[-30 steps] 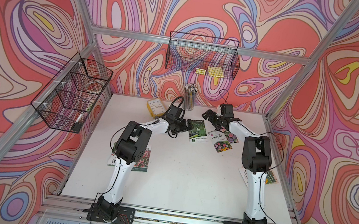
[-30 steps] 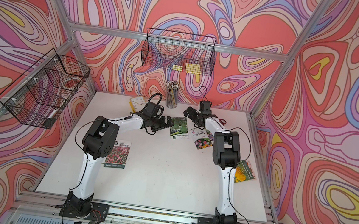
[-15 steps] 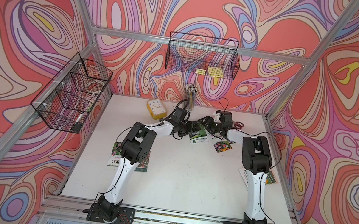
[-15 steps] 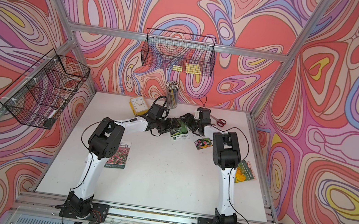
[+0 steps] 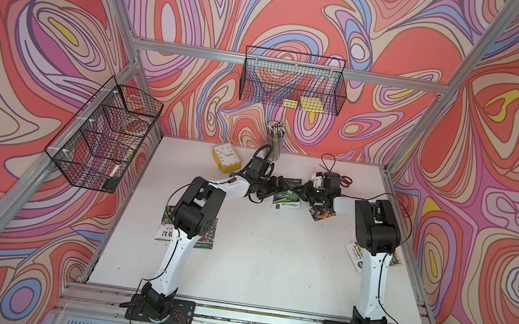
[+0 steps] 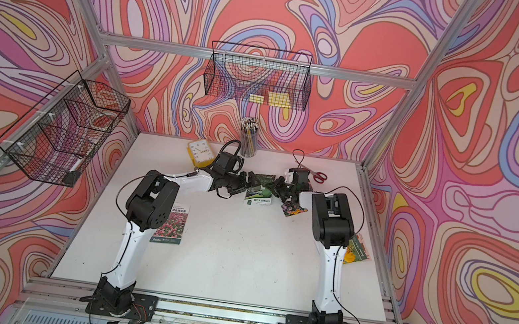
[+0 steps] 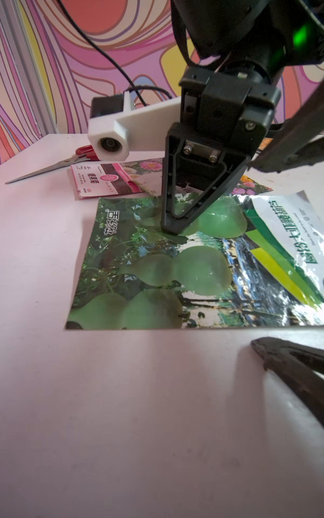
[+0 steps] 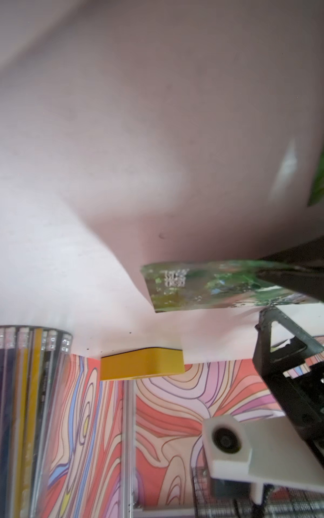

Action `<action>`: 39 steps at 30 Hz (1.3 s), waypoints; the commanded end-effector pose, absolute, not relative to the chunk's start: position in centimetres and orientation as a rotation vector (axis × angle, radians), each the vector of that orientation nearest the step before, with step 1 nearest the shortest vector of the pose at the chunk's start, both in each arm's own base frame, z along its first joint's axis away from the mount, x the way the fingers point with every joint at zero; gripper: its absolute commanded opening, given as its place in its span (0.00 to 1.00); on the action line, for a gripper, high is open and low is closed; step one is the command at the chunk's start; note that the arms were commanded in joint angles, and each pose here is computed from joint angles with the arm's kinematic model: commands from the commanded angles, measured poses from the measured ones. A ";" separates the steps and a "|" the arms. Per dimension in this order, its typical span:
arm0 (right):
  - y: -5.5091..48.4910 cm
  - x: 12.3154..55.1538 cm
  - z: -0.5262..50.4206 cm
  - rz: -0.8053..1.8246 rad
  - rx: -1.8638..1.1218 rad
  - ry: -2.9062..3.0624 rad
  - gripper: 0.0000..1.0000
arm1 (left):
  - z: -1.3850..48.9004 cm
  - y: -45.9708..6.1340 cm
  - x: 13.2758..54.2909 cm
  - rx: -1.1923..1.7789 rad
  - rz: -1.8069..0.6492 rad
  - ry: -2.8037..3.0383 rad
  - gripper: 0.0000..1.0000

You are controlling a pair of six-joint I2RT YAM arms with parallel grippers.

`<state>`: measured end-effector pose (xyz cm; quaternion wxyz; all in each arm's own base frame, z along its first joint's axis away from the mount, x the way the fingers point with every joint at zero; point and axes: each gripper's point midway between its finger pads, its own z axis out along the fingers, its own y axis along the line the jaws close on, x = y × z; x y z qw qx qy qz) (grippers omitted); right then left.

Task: Arrange the seed packets in a row
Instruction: Pick up the seed packet from the center of the board, then place the seed packet at the center of the board.

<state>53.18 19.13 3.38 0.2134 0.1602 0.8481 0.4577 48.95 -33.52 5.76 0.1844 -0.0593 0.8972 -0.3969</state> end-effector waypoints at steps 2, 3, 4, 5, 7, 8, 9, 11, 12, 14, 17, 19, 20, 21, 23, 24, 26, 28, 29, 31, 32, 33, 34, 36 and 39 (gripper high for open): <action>18.6 52.5 6.5 1.250 0.389 2.320 0.00 | 7.0 -32.5 47.0 -0.162 -1.066 2.580 0.92; 18.6 52.2 6.9 1.253 0.382 2.315 0.00 | 7.3 -32.3 46.5 -0.156 -1.067 2.587 0.92; 18.6 51.8 7.2 1.256 0.381 2.310 0.00 | 7.6 -32.1 46.1 -0.153 -1.067 2.590 0.92; 18.5 51.4 7.5 1.259 0.381 2.305 0.00 | 8.0 -31.9 45.6 -0.148 -1.066 2.591 0.92; 18.6 50.1 8.3 1.267 0.371 2.290 0.00 | 8.9 -31.1 44.2 -0.139 -1.051 2.592 0.92; 18.7 49.5 8.5 1.263 0.367 2.288 0.00 | 9.3 -30.5 43.5 -0.138 -1.034 2.593 0.92; 19.0 48.7 9.0 1.259 0.353 2.285 0.00 | 9.8 -30.0 42.7 -0.136 -1.018 2.592 0.92; 19.7 46.9 9.1 1.232 0.338 2.300 0.00 | 10.4 -28.8 41.3 -0.148 -0.995 2.590 0.93; 20.3 45.8 9.2 1.222 0.325 2.308 0.00 | 10.7 -28.3 40.4 -0.153 -0.987 2.589 0.93; 21.8 43.8 9.2 1.193 0.291 2.326 0.00 | 11.1 -27.1 38.9 -0.172 -0.946 2.592 0.93; 24.7 40.3 9.0 1.158 0.244 2.342 0.00 | 12.4 -25.0 36.7 -0.184 -0.859 2.582 0.95; 26.3 38.2 9.3 1.159 0.231 2.323 0.00 | 13.1 -23.7 35.4 -0.197 -0.809 2.577 0.97; 27.1 37.2 9.3 1.153 0.218 2.315 0.00 | 13.4 -22.9 34.7 -0.209 -0.782 2.575 0.98; 27.9 36.3 9.3 1.141 0.204 2.313 0.00 | 13.9 -22.3 34.2 -0.217 -0.762 2.561 0.99; 29.1 34.9 9.3 1.109 0.178 2.311 0.00 | 14.8 -21.3 33.3 -0.224 -0.742 2.536 0.99; 29.6 34.3 9.2 1.092 0.174 2.312 0.00 | 15.3 -20.8 32.8 -0.233 -0.728 2.523 0.99; 30.4 33.5 9.1 1.087 0.178 2.306 0.00 | 16.0 -19.8 32.0 -0.254 -0.713 2.493 0.99; 31.7 32.9 9.1 1.109 0.164 2.305 0.00 | 16.9 -19.0 31.3 -0.271 -0.708 2.457 0.99; 32.3 32.8 9.0 1.110 0.162 2.307 0.00 | 17.2 -18.6 30.9 -0.279 -0.707 2.440 0.99; 33.5 32.6 8.6 1.111 0.141 2.314 0.00 | 17.8 -17.8 30.3 -0.302 -0.700 2.409 0.99; 34.2 32.6 8.4 1.112 0.137 2.321 0.00 | 18.1 -17.3 30.0 -0.310 -0.696 2.392 0.99; 34.9 32.6 7.8 1.116 0.130 2.340 0.00 | 18.4 -17.0 29.7 -0.314 -0.693 2.379 0.99; 35.6 32.5 7.4 1.123 0.121 2.350 0.00 | 18.5 -16.8 29.5 -0.316 -0.691 2.375 0.99; 37.0 32.7 7.0 1.147 0.117 2.357 0.00 | 18.9 -16.3 29.0 -0.324 -0.677 2.366 0.99; 38.3 33.0 6.5 1.153 0.119 2.366 0.00 | 19.2 -15.6 28.4 -0.333 -0.666 2.349 0.99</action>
